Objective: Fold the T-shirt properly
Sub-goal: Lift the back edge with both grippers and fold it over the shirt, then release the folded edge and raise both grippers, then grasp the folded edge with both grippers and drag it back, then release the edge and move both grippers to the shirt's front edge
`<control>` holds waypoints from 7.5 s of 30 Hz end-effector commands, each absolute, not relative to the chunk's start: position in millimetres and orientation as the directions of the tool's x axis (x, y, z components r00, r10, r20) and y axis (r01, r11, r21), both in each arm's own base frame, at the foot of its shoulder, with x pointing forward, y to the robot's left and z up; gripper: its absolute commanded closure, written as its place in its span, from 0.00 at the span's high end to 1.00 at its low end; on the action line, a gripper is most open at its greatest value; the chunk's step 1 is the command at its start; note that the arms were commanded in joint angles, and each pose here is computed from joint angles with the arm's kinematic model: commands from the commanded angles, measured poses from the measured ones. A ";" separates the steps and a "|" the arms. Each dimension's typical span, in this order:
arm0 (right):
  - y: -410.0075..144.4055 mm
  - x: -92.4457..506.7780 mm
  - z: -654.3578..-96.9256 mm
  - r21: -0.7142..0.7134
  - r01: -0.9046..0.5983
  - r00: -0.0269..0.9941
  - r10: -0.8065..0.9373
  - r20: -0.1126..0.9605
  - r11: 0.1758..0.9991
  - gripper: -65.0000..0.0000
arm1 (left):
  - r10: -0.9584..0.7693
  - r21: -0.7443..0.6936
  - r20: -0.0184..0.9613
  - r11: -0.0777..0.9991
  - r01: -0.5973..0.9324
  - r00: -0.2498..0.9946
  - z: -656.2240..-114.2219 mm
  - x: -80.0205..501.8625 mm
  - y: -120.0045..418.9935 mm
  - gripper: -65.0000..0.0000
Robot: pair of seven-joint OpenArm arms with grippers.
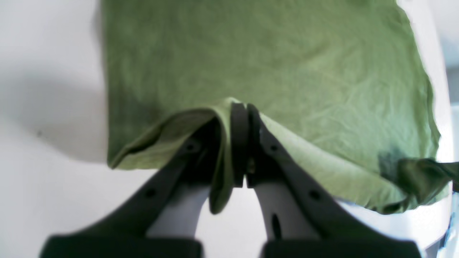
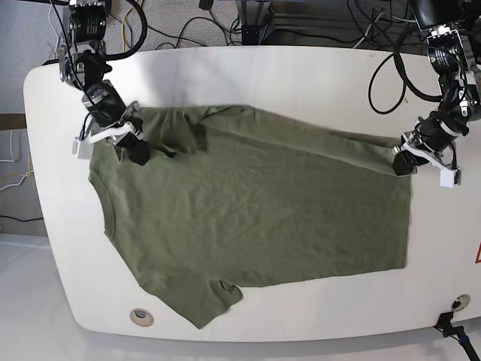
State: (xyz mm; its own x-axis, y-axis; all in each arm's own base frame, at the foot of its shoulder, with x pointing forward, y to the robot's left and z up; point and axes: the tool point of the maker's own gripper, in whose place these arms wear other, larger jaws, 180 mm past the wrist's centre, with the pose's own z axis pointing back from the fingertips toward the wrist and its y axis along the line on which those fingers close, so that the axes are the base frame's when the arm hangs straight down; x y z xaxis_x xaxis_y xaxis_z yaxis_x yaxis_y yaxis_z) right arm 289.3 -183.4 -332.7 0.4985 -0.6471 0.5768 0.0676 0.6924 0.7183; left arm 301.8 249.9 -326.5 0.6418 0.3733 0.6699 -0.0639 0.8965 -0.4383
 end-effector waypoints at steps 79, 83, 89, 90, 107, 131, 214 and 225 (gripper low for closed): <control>-285.4 343.1 -352.7 0.155 -0.005 0.624 -0.118 0.773 0.988 0.82 | -0.080 0.113 0.840 0.993 -0.030 0.537 -293.0 332.7 326.6 0.80; -280.1 338.0 -368.2 0.107 -0.027 0.636 -0.065 0.769 0.994 0.82 | -0.082 0.115 0.825 0.993 -0.024 0.559 -304.3 321.2 325.8 0.80; -280.8 330.4 -402.8 0.154 0.014 0.665 -0.124 0.736 0.988 0.82 | -0.073 0.117 0.815 0.992 -0.041 0.576 -309.5 315.3 331.4 0.80; -283.9 328.1 -407.8 0.156 0.027 0.671 -0.133 0.730 0.987 0.82 | -0.067 0.120 0.820 0.991 -0.057 0.568 -305.4 314.8 337.3 0.80; -273.6 314.3 -428.9 0.191 0.049 0.701 -0.170 0.693 0.980 0.00 | -0.057 0.106 0.800 0.993 -0.047 0.598 -314.5 314.6 332.1 0.80; -243.3 308.1 -430.5 0.243 0.026 0.695 -0.192 0.693 0.970 0.00 | 0.038 0.006 0.679 0.998 -0.058 0.733 -392.6 323.8 316.1 0.68; -259.8 184.4 -361.7 0.128 -0.004 0.677 -0.092 0.730 0.992 0.50 | -0.235 0.269 0.633 0.960 0.075 0.738 -321.8 207.2 361.4 0.56; -250.6 297.3 -319.2 0.144 -0.061 0.590 -0.081 0.804 0.988 0.50 | -0.065 0.151 0.768 0.985 -0.081 0.638 -289.6 313.1 370.0 0.56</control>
